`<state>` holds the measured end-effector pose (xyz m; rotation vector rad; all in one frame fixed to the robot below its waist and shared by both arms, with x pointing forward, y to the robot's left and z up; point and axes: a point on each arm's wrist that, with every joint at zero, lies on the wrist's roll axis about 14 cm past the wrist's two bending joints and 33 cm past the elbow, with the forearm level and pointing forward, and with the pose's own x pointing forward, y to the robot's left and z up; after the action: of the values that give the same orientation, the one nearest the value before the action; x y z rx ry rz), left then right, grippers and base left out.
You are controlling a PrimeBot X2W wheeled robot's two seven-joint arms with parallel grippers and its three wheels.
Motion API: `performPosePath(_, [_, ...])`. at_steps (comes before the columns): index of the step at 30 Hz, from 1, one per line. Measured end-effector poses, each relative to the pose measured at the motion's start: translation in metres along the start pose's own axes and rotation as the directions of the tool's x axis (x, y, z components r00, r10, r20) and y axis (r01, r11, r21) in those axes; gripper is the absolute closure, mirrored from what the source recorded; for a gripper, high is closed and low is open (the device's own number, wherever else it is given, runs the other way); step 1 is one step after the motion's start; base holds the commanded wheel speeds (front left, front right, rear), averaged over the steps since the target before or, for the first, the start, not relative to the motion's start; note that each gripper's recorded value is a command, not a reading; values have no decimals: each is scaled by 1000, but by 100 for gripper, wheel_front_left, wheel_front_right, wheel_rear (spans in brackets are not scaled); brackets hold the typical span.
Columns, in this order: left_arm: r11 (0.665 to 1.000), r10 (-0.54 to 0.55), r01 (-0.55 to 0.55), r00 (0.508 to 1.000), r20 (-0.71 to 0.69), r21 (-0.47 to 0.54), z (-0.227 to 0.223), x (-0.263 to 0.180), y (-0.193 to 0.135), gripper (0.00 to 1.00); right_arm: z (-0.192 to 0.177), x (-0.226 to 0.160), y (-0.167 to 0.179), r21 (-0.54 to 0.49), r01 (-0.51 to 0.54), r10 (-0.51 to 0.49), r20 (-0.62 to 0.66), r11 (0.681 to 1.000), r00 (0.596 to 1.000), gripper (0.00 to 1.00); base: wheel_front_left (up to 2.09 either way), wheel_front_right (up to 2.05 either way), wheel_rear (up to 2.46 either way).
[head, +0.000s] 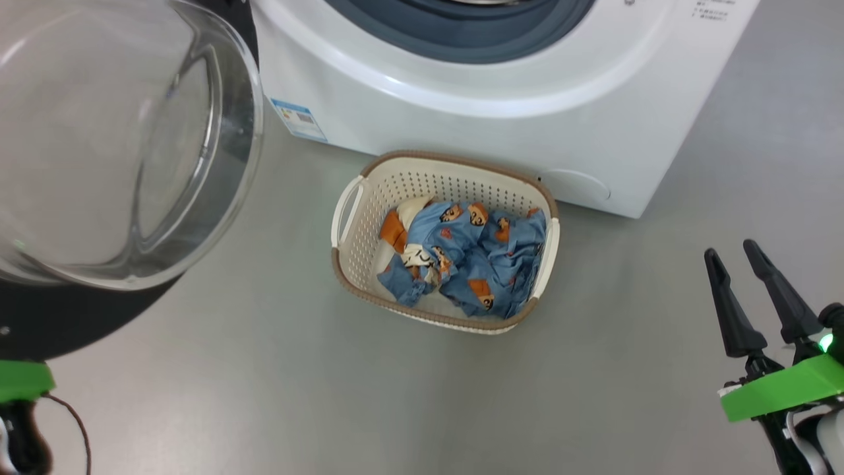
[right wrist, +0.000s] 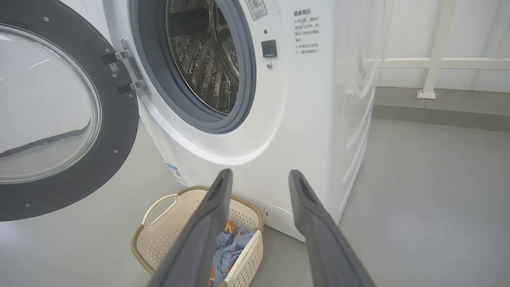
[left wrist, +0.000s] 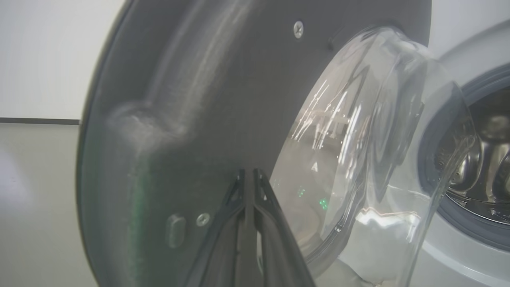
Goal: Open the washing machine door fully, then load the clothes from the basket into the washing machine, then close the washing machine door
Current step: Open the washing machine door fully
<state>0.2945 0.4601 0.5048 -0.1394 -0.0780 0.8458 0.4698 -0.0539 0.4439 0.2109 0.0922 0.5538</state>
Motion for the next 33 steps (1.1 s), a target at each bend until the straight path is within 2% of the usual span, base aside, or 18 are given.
performPosePath(15, [993,104,-101,994,-36,63,-8,42,16,100,-24,23,-15,1,-20,20,-29,1000,999,29,0,0,0])
performPosePath(33, [978,174,-166,983,-53,124,-8,62,30,100,-35,22,-28,-9,-11,10,-58,1000,998,29,0,0,0])
